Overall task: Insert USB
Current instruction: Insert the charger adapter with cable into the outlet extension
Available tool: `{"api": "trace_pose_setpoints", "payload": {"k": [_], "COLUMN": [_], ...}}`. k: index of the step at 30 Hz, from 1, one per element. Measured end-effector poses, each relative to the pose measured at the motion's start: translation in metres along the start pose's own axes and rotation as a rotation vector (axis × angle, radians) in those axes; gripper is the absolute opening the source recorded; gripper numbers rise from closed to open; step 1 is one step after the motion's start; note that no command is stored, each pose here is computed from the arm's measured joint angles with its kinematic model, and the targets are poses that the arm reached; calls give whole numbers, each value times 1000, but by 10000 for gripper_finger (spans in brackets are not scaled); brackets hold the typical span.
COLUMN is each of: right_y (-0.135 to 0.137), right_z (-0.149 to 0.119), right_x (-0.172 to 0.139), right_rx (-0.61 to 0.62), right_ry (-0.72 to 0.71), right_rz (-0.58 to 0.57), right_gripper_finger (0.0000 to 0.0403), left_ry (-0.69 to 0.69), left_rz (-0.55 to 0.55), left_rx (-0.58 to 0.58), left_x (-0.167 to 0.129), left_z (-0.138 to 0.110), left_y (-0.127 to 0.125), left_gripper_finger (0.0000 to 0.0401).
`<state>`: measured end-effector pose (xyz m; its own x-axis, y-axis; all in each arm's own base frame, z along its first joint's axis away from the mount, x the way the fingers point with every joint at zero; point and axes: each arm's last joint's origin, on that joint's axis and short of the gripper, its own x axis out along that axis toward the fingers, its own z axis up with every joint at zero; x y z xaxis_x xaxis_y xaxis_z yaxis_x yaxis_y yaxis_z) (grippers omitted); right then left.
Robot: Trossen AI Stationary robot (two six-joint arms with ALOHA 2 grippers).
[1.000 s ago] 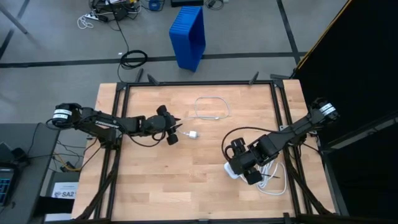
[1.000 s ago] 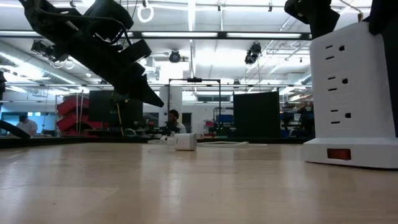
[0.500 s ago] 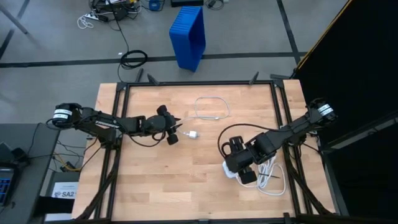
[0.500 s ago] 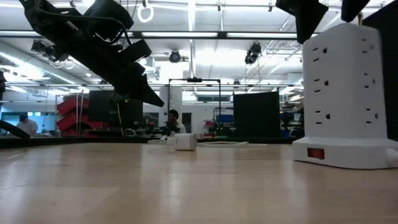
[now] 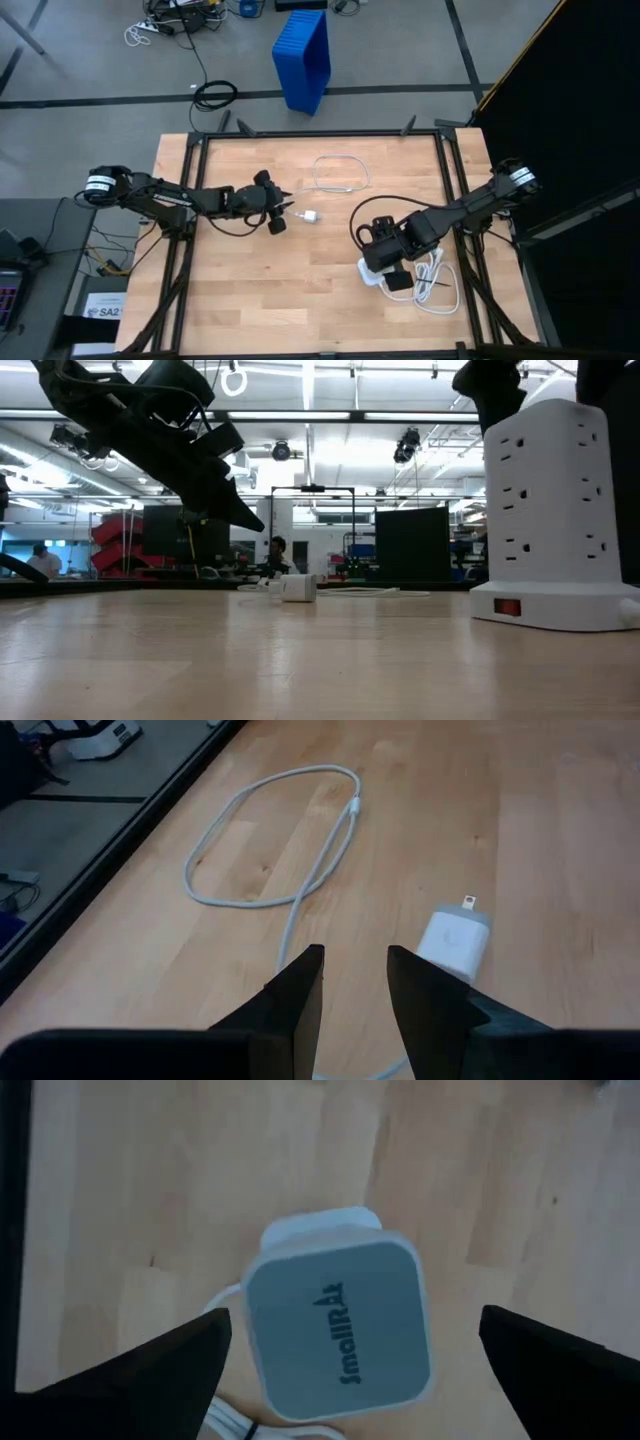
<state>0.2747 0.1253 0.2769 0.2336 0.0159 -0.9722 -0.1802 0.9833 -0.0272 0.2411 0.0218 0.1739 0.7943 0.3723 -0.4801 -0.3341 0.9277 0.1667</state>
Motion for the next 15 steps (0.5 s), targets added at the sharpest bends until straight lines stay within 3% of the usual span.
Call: {"api": "trace_pose_setpoints", "payload": {"k": [9,15], "right_y": [0,-6], "right_z": [-5,-7], "right_x": [20,30], "right_rx": [-2,-1], "right_ry": [2,7], "right_rz": [27,29], "right_gripper_finger": [369,326], "left_ry": [0,-1], "left_rz": [0,0], "left_rx": [1,1], "left_x": [0,0], "left_z": [0,0], "left_y": [0,0], "left_gripper_finger": [101,101]}}
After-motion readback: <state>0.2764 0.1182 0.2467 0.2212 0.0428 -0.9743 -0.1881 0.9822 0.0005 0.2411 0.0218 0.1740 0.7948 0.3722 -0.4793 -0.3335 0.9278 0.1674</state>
